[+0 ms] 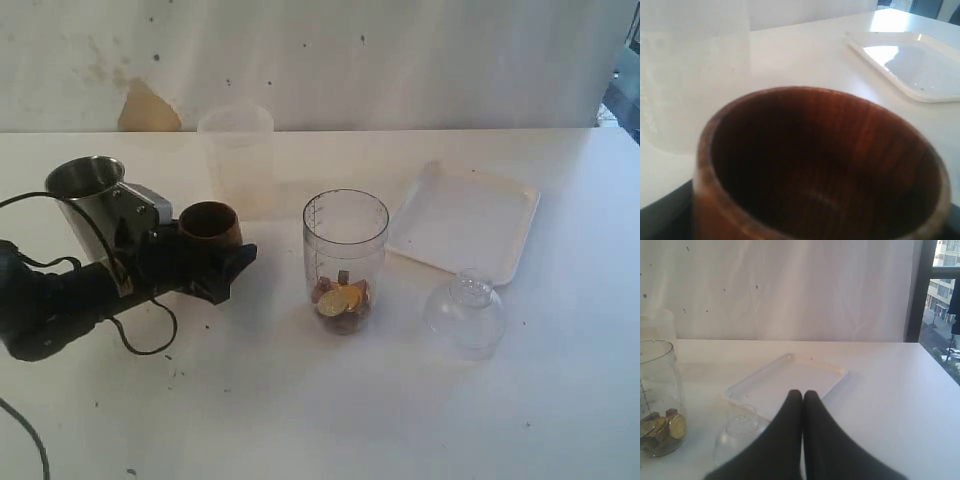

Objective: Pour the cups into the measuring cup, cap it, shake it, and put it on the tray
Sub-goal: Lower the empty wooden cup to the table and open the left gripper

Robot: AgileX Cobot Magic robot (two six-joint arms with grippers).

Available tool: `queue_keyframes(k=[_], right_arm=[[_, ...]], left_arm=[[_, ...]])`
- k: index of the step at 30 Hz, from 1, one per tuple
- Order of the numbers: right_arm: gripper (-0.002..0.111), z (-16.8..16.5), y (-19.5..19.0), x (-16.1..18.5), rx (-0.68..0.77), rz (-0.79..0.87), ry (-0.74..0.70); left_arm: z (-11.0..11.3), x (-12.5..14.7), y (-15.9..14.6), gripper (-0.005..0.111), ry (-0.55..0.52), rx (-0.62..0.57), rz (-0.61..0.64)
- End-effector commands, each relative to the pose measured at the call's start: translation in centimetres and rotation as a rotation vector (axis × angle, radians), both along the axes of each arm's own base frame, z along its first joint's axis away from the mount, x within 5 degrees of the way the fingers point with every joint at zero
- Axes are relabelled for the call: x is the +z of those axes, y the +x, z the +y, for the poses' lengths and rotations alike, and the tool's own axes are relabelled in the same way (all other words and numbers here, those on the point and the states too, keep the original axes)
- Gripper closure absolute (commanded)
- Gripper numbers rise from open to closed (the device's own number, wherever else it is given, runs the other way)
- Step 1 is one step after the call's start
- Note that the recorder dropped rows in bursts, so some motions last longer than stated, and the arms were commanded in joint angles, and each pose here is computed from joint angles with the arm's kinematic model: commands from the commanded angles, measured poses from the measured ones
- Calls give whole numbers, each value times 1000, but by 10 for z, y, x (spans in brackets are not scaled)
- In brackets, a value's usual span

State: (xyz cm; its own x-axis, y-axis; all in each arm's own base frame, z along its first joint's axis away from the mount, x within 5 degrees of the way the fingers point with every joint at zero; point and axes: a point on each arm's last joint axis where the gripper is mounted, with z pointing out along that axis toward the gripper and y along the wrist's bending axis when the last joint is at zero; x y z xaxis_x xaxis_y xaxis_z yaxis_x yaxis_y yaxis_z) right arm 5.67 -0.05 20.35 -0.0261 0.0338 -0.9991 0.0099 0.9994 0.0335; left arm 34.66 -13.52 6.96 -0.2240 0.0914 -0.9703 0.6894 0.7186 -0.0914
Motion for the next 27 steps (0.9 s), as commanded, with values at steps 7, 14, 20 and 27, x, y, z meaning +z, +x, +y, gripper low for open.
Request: queue_keyframes(k=[7, 14, 20, 27], right_arm=[[108, 0, 0, 0, -4, -3, 5], [108, 0, 0, 0, -4, -3, 5], [108, 0, 0, 0, -4, -3, 5], [108, 0, 0, 0, -4, -3, 5]], left_arm=[[0, -5, 16, 51, 0, 53, -4], [0, -7, 15, 22, 22, 39, 10], [-1, -6, 15, 1, 10, 36, -2], [-3, 24, 18, 2, -61, 25, -107]])
